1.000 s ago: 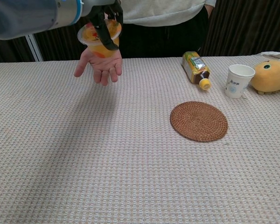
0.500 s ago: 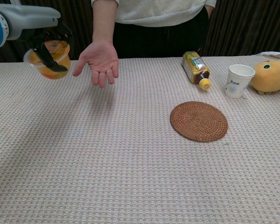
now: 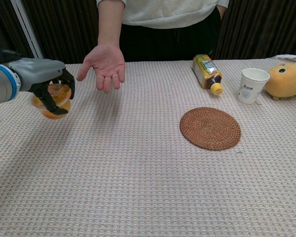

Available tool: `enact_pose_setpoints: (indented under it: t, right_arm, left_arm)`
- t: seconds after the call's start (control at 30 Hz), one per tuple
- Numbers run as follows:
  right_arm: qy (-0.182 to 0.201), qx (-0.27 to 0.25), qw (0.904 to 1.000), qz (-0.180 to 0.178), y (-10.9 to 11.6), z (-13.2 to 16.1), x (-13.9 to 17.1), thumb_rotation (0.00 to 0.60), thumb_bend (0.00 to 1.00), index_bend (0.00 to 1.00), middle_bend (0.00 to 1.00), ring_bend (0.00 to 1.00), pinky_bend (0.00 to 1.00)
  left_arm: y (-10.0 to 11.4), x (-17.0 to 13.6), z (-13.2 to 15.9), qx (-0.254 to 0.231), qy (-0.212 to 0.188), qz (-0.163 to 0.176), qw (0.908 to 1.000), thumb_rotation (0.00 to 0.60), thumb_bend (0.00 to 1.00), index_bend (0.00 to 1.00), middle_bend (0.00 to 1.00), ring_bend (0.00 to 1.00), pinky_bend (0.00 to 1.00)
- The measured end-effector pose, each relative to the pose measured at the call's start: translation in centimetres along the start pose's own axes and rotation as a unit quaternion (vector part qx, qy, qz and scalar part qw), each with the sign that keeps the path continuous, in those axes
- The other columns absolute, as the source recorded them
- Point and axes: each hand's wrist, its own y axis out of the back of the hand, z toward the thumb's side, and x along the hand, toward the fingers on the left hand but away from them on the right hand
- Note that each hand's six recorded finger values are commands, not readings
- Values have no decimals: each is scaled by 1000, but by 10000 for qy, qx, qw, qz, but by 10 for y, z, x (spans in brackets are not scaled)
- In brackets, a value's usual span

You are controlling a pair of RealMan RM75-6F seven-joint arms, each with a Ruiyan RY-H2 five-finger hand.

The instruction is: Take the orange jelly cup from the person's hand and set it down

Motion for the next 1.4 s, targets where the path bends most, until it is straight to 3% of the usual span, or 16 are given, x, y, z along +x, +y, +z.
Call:
enact_pose_setpoints:
  t: [0.2,0.27,0.47,0.67,0.9,1.1,1.27,1.4]
  right_arm:
    - [2,-2,10000,-5,0,0,0,600,140,0,0,0,0]
    - [3,0,10000,-5,0,0,0,600,139,0,0,0,0]
    - [10,5,10000,-8,0,1,0,600,138,0,0,0,0]
    - [17,17,10000,-9,0,1,0,600,138,0,0,0,0]
    - [16,25,10000,-6,0,1,0,600,139,0,0,0,0]
    - [20,39,10000,-16,0,0,0,600,140,0,0,0,0]
    - [26,59,10000,-18,0,1,0,600,139,0,0,0,0]
    - [59,87,9999,-34,0,3,-1,600,140,0,0,0,0]
  left_arm:
    - [-18,2,0,125,-2,-82,9999,600,521,500,379,361,396]
    - [-21,2,-1,161,-13,-92,9998,600,437,419,258,277,301]
    - [-30,-3,-2,236,-82,-248,9994,600,269,227,20,31,111]
    - [-33,-7,-7,336,-76,-427,9985,600,228,123,0,0,29]
    - [-28,-15,-10,241,-139,-390,9989,600,228,116,0,0,29]
    - [-12,-30,-16,219,-256,-13,9994,600,218,96,0,0,8]
    - [9,-57,-35,282,-306,670,9969,600,173,40,0,0,0]
    - [18,-93,-67,377,-136,1191,9921,600,145,0,0,0,0]
